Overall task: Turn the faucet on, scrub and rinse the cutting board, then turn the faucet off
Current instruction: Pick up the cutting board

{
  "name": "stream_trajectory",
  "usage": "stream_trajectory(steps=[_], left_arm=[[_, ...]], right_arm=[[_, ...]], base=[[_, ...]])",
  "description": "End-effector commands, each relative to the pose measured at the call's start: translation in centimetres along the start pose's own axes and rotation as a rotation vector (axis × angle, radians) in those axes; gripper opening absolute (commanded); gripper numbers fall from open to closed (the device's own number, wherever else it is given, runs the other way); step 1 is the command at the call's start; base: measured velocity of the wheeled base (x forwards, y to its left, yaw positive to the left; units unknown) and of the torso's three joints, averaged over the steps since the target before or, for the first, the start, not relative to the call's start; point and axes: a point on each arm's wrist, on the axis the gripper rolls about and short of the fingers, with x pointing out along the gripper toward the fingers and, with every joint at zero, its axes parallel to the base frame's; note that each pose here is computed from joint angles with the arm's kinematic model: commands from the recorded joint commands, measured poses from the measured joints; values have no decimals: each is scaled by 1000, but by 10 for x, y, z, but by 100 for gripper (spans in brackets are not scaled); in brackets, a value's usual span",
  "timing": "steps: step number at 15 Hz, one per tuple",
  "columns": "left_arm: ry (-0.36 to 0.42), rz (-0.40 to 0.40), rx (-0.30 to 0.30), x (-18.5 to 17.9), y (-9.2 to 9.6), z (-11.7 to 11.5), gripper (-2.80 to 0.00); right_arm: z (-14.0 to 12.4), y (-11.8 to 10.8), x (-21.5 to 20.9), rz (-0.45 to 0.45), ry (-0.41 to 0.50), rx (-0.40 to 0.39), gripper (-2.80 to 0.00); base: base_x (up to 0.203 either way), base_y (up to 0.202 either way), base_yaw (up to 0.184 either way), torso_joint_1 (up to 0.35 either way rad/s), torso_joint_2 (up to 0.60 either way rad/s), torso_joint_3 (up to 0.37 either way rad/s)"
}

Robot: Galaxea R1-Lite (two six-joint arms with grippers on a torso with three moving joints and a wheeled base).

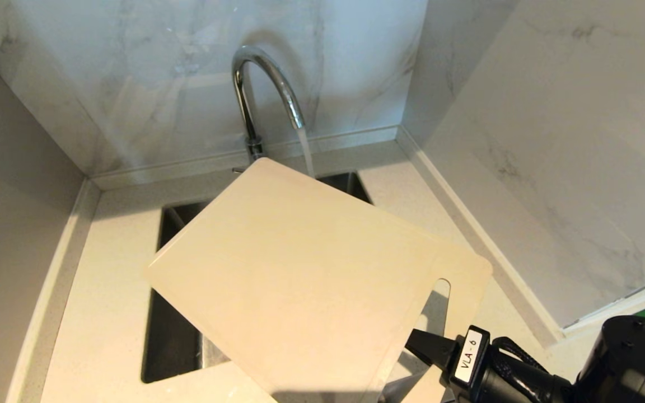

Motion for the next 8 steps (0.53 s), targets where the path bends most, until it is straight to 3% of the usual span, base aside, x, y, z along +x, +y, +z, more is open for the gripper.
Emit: stream_trajectory(steps=[1, 8], left_arm=[[-2, 0, -1, 0, 0, 0, -280], [-2, 0, -1, 0, 0, 0, -280]], right_arm=[[0, 0, 1, -5, 2, -13, -280], [-1, -2, 0, -11, 6, 14, -280]], base=[[0, 0, 0, 0, 0, 0], [0, 0, 0, 0, 0, 0]])
